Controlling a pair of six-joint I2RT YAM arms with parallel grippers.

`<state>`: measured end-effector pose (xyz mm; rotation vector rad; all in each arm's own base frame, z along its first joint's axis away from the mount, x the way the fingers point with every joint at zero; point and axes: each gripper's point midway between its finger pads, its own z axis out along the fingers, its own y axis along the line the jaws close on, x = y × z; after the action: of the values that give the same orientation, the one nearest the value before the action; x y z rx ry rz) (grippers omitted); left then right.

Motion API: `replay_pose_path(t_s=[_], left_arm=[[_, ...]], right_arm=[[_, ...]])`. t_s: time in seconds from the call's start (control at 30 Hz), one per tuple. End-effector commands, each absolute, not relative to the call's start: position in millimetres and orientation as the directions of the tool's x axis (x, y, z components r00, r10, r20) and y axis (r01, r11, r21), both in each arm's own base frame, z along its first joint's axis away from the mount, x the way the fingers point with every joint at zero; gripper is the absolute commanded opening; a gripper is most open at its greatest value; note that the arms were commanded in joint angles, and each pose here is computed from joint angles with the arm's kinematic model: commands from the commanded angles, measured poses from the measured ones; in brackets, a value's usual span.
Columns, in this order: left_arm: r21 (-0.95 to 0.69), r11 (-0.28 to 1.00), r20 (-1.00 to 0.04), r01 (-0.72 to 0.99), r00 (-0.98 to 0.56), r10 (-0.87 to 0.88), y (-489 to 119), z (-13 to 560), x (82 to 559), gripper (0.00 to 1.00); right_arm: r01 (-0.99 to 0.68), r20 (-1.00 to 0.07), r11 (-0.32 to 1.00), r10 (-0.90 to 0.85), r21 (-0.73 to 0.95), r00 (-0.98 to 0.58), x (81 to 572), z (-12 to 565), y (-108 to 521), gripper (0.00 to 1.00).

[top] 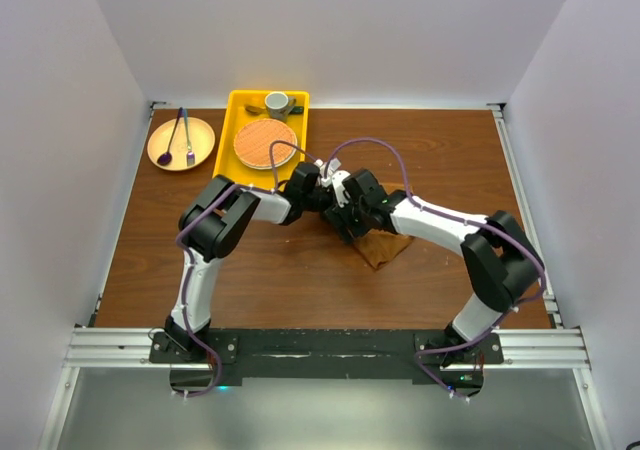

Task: Fold the napkin, place the utensils inside, and roll it up
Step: Roll the napkin with the utensil

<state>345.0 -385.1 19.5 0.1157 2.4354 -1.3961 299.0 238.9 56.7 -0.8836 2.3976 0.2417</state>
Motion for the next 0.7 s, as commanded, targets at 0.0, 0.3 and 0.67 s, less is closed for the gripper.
replay_pose_path(t_s=[0.0, 0.3, 0.67], left_arm=[[-0.670, 0.743, -0.055, 0.008, -0.998, -0.039, -325, -89, 288, 0.00], [-0.698, 0.716, -0.003, -0.008, -1.000, -0.014, -325, -87, 287, 0.00], [-0.784, 0.617, -0.076, 0.064, -0.997, 0.007, -348, -10, 330, 0.00]], right_arm=[[-0.661, -0.576, 0.745, -0.578, -0.086, -0.577, 305, 42, 243, 0.70], [-0.616, -0.512, 0.768, -0.605, -0.174, -0.610, 303, 14, 223, 0.51], [-0.649, -0.462, 0.760, -0.589, -0.038, -0.663, 295, 9, 249, 0.08]])
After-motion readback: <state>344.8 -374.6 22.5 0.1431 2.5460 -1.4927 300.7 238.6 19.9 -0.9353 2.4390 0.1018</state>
